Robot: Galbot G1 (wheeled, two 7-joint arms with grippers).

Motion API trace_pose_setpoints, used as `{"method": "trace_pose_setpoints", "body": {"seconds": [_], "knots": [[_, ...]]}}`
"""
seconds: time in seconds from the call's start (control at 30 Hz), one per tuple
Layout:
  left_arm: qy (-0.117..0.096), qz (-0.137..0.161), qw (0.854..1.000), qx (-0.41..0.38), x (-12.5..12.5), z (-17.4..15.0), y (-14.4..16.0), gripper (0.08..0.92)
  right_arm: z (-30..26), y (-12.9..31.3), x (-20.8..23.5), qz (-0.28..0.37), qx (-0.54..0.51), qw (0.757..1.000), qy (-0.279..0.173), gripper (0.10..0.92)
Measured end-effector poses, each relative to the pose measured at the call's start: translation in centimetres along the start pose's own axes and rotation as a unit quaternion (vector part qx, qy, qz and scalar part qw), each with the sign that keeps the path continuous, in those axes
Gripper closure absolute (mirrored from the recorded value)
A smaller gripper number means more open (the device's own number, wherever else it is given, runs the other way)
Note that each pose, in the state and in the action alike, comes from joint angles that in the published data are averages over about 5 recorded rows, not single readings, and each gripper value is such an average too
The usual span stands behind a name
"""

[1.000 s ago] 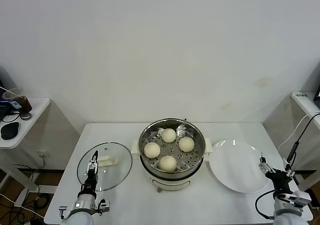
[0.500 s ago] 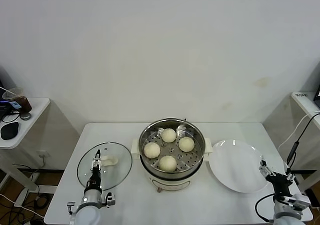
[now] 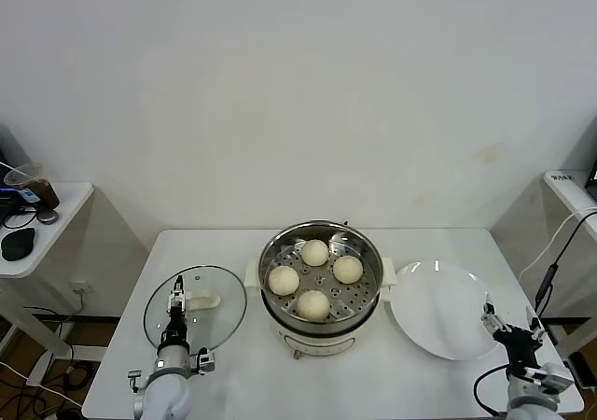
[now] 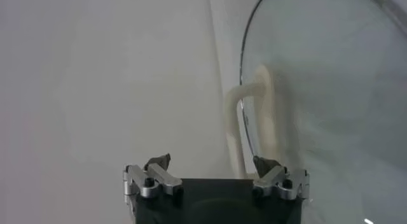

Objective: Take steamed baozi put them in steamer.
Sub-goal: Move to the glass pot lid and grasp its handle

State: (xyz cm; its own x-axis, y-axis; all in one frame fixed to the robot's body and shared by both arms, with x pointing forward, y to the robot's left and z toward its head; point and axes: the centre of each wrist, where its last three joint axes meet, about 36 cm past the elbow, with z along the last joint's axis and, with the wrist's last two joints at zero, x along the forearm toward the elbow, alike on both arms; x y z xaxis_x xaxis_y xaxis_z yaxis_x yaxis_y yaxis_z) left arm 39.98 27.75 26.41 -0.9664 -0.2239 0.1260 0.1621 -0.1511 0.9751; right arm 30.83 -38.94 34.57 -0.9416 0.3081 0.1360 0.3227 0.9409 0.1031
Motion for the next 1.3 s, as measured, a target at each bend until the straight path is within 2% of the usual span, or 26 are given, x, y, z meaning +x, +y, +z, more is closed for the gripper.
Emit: {"method": "trace_pose_setpoints", "body": {"seconds": [0.7, 0.97, 1.3], "knots": [[0.012, 0.001, 0.999, 0.038, -3.4, -0.3, 0.3, 0.188, 1.3, -0.2, -0.4, 0.006, 0.002, 1.0, 0.013, 0.2], [0.011, 0.012, 0.998, 0.059, -3.4, 0.1, 0.2, 0.397, 1.7, 0.0, -0.5, 0.004, 0.004, 1.0, 0.017, 0.2], [0.026, 0.027, 0.995, 0.092, -3.2, 0.2, 0.8, 0.683, 2.1, 0.3, -0.5, -0.001, 0.012, 1.0, 0.018, 0.2]]}}
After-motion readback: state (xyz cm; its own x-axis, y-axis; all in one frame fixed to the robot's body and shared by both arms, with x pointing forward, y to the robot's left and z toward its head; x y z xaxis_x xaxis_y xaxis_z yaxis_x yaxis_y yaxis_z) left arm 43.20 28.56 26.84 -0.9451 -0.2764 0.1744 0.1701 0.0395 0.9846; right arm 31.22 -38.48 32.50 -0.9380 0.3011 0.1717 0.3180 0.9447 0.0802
